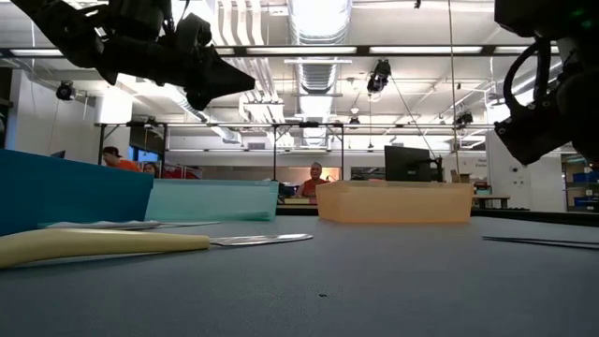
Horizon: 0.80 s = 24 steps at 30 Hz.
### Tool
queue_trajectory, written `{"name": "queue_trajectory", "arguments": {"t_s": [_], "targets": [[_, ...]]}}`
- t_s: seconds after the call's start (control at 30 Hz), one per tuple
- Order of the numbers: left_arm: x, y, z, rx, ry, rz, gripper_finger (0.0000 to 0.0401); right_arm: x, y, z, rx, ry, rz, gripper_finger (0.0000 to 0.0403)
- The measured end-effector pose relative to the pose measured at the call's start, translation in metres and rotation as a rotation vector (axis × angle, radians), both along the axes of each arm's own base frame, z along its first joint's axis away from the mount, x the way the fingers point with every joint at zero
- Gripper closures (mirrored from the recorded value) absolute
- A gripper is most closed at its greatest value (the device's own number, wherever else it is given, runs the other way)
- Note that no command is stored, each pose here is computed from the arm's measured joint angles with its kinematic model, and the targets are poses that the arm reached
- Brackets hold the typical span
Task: Sort silverware by color (type)
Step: Put the light yellow knife into the blue bin
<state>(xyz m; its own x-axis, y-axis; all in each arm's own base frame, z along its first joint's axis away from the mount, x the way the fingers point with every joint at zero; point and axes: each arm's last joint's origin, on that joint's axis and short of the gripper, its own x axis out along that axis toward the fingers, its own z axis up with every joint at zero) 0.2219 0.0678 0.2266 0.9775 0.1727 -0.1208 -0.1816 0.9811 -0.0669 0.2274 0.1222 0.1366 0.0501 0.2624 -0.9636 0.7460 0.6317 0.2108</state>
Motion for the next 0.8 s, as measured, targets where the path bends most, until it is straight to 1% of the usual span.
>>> {"name": "queue_trajectory", "arguments": {"t_s": [0.07,0.13,0.3,0.5,0.6,0.7,0.77,0.8], "targets": [[0.000,0.000,0.000,-0.002,0.000,0.000,0.0363,0.000,0.000,0.004,-0.003,-0.030,0.020,0.0384],[0.000,0.000,0.000,-0.003,-0.002,0.000,0.0363,0.001,-0.002,0.010,-0.029,-0.079,0.031,0.0385],[0.000,0.000,0.002,-0.001,-0.021,0.001,0.0363,0.003,-0.009,0.030,-0.058,-0.209,0.057,0.0386],[0.001,0.000,0.007,0.005,-0.067,0.000,0.0363,0.015,-0.033,0.053,-0.150,-0.439,0.106,0.0387],[0.001,0.000,0.009,0.007,-0.090,-0.002,0.0363,0.027,-0.048,0.066,-0.205,-0.608,0.173,0.0387],[0.002,-0.003,0.012,0.004,-0.122,-0.023,0.0363,0.044,-0.064,0.082,-0.291,-0.832,0.257,0.0387],[0.003,-0.007,0.015,0.002,-0.156,-0.079,0.0363,0.055,-0.075,0.091,-0.357,-0.980,0.330,0.0387],[0.003,-0.009,0.017,0.000,-0.173,-0.124,0.0363,0.059,-0.080,0.096,-0.388,-1.051,0.369,0.0387]]}}
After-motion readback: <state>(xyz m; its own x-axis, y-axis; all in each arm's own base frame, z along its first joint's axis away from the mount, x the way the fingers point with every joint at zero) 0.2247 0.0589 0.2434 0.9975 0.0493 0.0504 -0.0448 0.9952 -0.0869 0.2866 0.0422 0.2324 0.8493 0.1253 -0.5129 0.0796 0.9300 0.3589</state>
